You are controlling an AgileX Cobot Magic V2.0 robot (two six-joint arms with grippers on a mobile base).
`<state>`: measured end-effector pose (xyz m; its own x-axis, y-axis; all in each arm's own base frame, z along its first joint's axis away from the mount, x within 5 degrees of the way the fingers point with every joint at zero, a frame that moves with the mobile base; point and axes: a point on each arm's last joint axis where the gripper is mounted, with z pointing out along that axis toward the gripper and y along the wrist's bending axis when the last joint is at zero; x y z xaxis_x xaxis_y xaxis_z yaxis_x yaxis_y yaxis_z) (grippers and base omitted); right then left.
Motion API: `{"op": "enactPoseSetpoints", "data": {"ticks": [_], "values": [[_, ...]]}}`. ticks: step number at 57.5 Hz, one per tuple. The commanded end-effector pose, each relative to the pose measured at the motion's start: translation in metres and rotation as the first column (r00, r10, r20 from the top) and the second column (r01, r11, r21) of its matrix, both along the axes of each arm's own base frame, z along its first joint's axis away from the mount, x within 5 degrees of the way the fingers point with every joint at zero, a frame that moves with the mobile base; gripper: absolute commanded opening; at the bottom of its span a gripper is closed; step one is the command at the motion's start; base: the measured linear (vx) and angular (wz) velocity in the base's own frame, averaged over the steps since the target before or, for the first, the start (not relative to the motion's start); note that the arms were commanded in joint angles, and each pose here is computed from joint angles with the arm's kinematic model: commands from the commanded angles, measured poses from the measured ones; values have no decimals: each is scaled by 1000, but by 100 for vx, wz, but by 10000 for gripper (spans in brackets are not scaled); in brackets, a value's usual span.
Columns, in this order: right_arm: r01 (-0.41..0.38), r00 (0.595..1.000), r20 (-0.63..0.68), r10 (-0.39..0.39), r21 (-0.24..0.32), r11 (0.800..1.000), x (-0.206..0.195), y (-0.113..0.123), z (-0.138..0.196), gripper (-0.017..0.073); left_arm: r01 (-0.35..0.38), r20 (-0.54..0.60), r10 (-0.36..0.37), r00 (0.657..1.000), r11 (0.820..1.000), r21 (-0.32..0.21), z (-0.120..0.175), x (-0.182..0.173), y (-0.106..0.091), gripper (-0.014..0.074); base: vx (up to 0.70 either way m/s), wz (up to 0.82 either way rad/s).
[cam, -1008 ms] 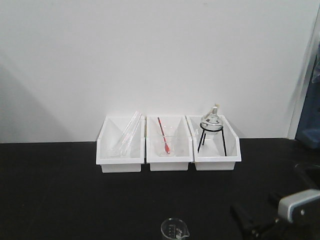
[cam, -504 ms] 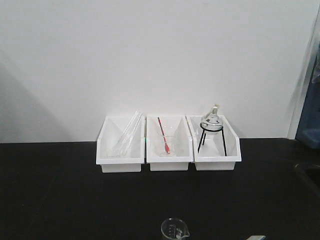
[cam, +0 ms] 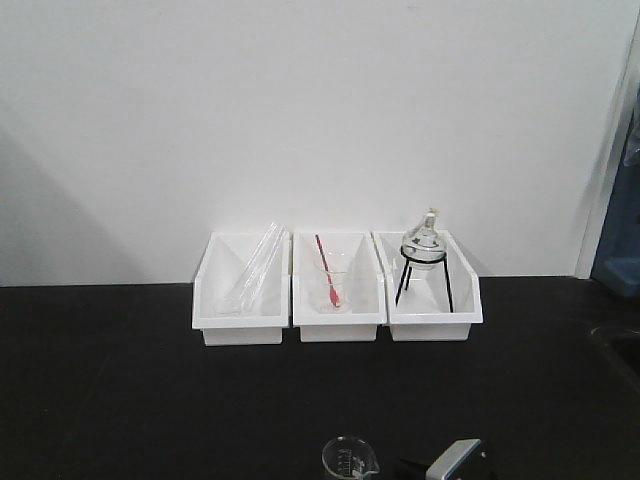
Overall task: Pick beaker and place in left cabinet
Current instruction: 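Close the right gripper around the beaker and lift it, then hold the beaker in the right gripper while the base turns away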
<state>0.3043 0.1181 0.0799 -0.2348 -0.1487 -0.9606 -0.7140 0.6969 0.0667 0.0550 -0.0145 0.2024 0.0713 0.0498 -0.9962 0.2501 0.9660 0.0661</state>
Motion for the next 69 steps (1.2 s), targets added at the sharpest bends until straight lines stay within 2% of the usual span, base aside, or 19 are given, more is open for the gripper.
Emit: {"op": "enactPoseSetpoints", "data": {"ticks": [1, 14, 29, 34, 40, 43, 50, 56, 61, 69], "values": [[-59, 979, 201, 23, 177, 982, 11, 9, 34, 570, 3, 81, -1, 997, 999, -33, 3, -1, 0, 1, 0, 0], [-102, 971, 231, 58, 185, 977, 22, 35, 30, 570, 3, 81, -1, 997, 999, -33, 3, -1, 0, 1, 0, 0], [-56, 971, 240, 2, 218, 974, 40, 51, 22, 552, 3, 81, -1, 997, 999, -33, 3, -1, 0, 1, 0, 0], [-35, 971, 239, -20, 226, 973, 41, 50, 23, 490, 3, 81, -1, 997, 999, -33, 3, -1, 0, 1, 0, 0], [-10, 971, 236, -47, 234, 972, 43, 49, 23, 337, 3, 81, -1, 997, 999, -33, 3, -1, 0, 1, 0, 0], [-4, 971, 232, -54, 239, 971, 43, 48, 23, 252, 3, 81, -1, 997, 999, -33, 3, -1, 0, 1, 0, 0], [-14, 974, 222, -47, 265, 964, 43, 49, 31, -19, 3, 81, -1, 997, 999, -33, 3, -1, 0, 1, 0, 0], [-25, 975, 220, -39, 282, 959, 43, 49, 42, -12, 3, 81, -1, 997, 999, -33, 3, -1, 0, 1, 0, 0], [-30, 972, 232, -36, 271, 962, 43, 49, 61, -7, 3, 81, -1, 997, 999, -33, 3, -1, 0, 1, 0, 0], [20, 975, 214, -61, 188, 982, 42, 45, 97, -6, 3, 81, -1, 997, 999, -33, 3, -1, 0, 1, 0, 0]]}}
